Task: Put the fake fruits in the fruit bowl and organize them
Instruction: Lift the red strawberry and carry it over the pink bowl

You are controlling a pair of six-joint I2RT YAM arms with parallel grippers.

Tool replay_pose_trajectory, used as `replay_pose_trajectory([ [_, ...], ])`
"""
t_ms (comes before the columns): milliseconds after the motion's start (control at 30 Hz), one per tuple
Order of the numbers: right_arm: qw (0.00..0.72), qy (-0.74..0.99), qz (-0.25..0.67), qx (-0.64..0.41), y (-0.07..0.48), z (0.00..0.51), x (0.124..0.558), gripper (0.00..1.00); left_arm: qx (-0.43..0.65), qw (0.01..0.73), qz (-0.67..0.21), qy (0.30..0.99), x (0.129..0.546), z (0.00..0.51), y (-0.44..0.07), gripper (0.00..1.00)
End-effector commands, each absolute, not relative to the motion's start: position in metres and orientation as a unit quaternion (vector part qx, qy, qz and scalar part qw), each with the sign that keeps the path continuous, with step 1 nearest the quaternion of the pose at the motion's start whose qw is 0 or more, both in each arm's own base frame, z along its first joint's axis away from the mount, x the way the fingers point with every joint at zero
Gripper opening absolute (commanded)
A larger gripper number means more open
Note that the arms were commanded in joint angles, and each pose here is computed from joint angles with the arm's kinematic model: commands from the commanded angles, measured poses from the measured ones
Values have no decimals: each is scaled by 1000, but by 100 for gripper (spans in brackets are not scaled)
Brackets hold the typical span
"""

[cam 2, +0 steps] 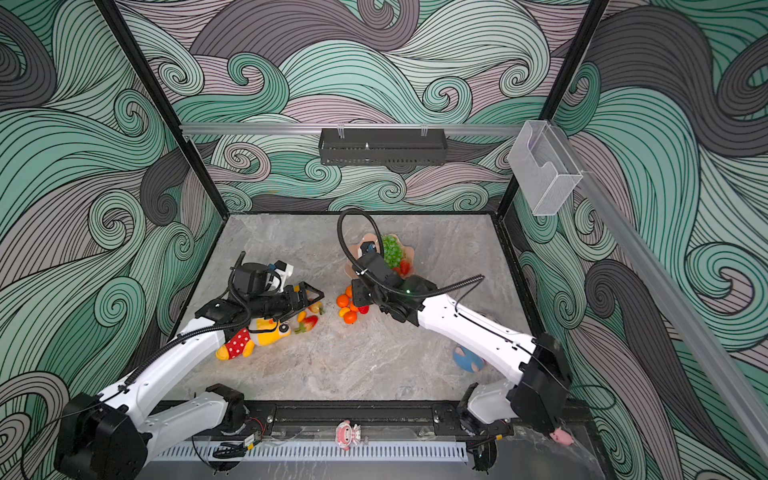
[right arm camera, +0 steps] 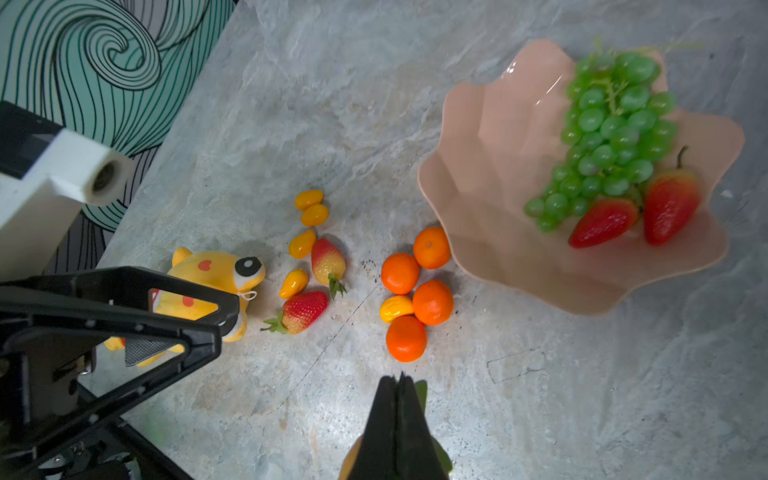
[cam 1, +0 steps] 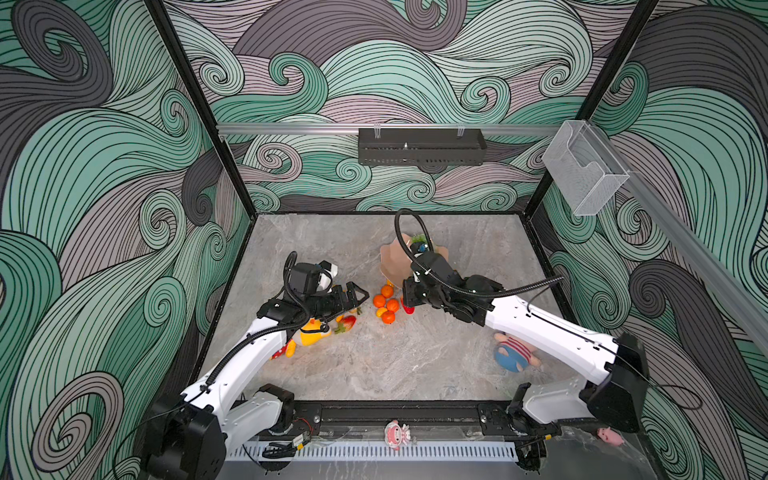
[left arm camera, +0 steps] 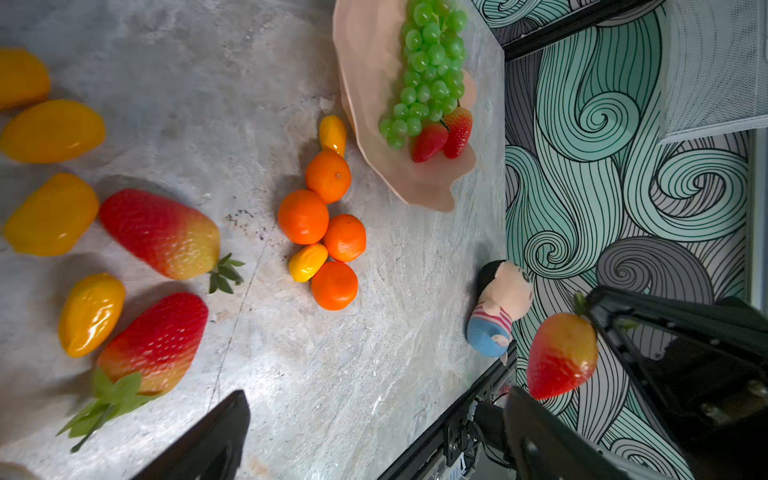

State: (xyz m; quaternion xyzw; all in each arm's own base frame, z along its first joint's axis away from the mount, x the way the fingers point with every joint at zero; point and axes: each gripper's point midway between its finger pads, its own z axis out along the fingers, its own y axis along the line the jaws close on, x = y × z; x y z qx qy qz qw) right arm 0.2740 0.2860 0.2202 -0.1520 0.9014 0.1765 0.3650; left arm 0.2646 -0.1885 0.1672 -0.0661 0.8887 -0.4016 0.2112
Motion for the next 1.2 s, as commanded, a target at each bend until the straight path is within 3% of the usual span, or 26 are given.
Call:
replay_pose_trajectory([
  [0, 425, 868, 134, -218, 276, 230, 283, 0, -55, 242, -410, 878, 284, 190, -202, 99],
  [433, 451, 807, -39, -380, 253, 241, 308, 0, -51, 233, -453, 859, 330, 201, -246, 99],
  [733, 339, 797, -106, -489, 259, 185, 352, 0, -96, 237, -455, 853, 358, 192, -242, 98],
  [1167, 256, 818, -125, -500, 262, 121, 404, 0, -157, 256, -480, 824, 378, 177, -209, 99],
])
